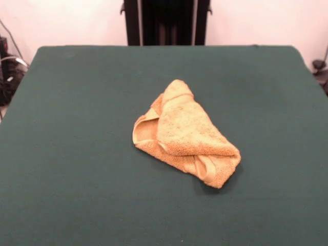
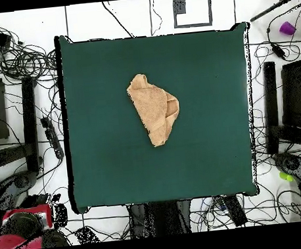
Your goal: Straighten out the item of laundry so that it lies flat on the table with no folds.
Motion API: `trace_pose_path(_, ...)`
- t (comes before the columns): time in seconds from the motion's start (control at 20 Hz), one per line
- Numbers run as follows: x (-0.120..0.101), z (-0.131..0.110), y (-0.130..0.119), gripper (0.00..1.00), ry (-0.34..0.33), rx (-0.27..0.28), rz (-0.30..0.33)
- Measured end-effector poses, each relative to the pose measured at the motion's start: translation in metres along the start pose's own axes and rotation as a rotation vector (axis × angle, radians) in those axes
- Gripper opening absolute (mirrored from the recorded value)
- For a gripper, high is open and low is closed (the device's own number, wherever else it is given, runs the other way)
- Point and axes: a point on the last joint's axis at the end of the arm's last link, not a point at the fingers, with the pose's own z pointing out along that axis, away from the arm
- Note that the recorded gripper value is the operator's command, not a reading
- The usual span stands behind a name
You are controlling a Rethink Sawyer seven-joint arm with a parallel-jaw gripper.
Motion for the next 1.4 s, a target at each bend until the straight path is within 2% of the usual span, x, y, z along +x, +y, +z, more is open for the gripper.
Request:
trace_pose_path(0.45, -0.014, -0.014, -0.005, 0.00, -0.032, -0.018, 0.068)
trace_pose_path(0.75, -0.026, -0.001, -0.009, 0.00, -0.047, -0.019, 0.089)
trace_pose_path(1.0, -0.042, 0.033, -0.008, 0.00, -0.056, -0.021, 0.098)
trace_pose_path(1.15, -0.054, 0.062, -0.011, 0.00, -0.069, -0.027, 0.113)
trace_pose_path(1.3, -0.070, 0.106, -0.024, 0.00, -0.087, -0.040, 0.160)
trace_pose_path(1.4, -0.073, 0.119, -0.029, 0.00, -0.089, -0.040, 0.173)
